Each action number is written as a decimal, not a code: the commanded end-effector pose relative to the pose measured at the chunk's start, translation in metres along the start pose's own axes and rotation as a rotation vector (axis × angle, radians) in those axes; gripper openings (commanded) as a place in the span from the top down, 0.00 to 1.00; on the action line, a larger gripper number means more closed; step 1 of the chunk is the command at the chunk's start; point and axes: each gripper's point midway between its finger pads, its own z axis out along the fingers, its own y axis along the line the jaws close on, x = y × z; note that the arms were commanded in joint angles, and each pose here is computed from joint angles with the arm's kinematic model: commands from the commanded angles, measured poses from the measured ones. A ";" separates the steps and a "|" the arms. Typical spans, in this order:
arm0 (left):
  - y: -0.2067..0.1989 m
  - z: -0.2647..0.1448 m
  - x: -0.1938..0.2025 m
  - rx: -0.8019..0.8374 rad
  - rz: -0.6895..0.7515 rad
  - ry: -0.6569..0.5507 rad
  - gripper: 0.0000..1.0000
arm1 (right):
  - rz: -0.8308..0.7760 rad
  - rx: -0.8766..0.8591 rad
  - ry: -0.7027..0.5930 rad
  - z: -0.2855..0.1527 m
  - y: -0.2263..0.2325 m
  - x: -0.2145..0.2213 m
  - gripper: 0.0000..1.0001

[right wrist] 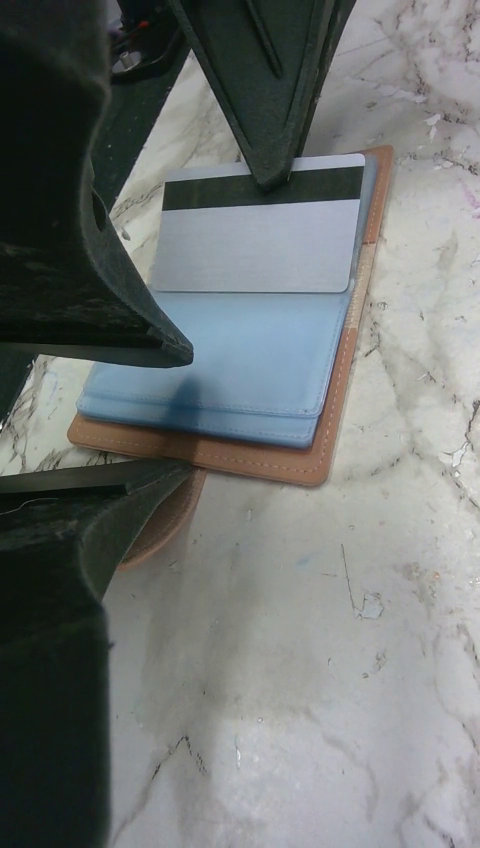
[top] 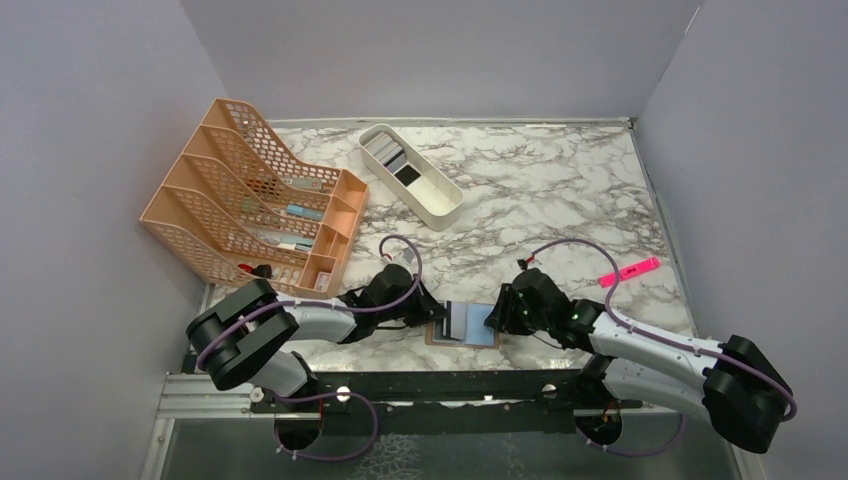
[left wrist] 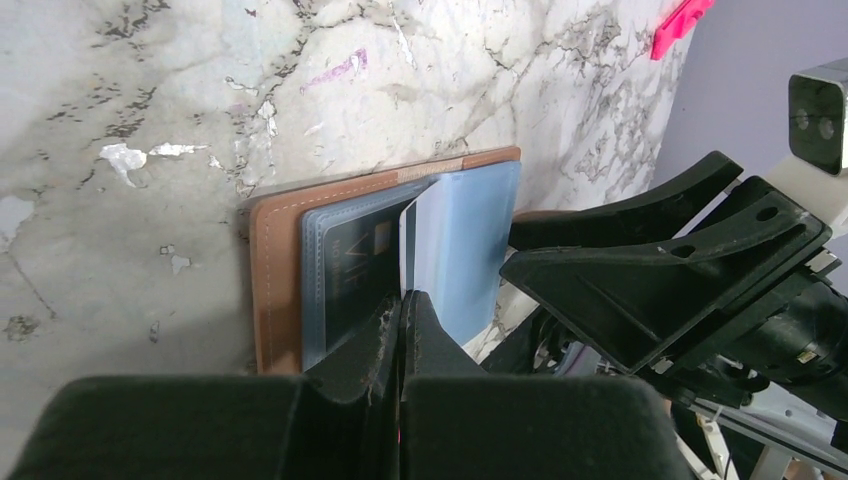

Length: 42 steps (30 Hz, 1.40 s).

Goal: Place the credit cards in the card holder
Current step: Insert the credit card into the card holder.

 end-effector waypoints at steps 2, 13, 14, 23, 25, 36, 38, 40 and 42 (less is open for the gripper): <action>0.006 0.001 0.002 -0.021 0.008 -0.012 1.00 | 0.004 0.003 0.039 0.004 -0.006 0.013 0.57; -0.003 0.011 0.008 -0.010 0.053 0.027 0.98 | 0.002 -0.001 0.029 0.001 -0.003 0.009 0.56; -0.003 0.012 0.009 -0.009 0.059 0.031 0.97 | 0.002 -0.001 0.030 0.001 -0.003 0.009 0.56; -0.004 0.013 0.011 -0.008 0.105 0.027 0.89 | 0.008 -0.026 0.048 0.003 0.001 0.013 0.56; -0.007 0.014 0.011 0.000 0.124 0.031 0.84 | 0.010 -0.028 0.049 0.003 0.001 0.013 0.56; -0.014 0.010 0.002 -0.010 0.197 -0.001 0.60 | 0.006 -0.026 0.041 0.000 0.001 0.012 0.56; -0.013 0.010 0.000 -0.037 0.216 -0.008 0.58 | 0.007 -0.025 0.041 0.000 0.000 0.012 0.57; -0.013 0.011 -0.003 -0.072 0.243 -0.020 0.57 | 0.008 -0.027 0.040 0.000 0.001 0.012 0.57; -0.015 0.012 -0.003 -0.093 0.265 -0.025 0.56 | 0.009 -0.030 0.041 0.001 0.002 0.012 0.57</action>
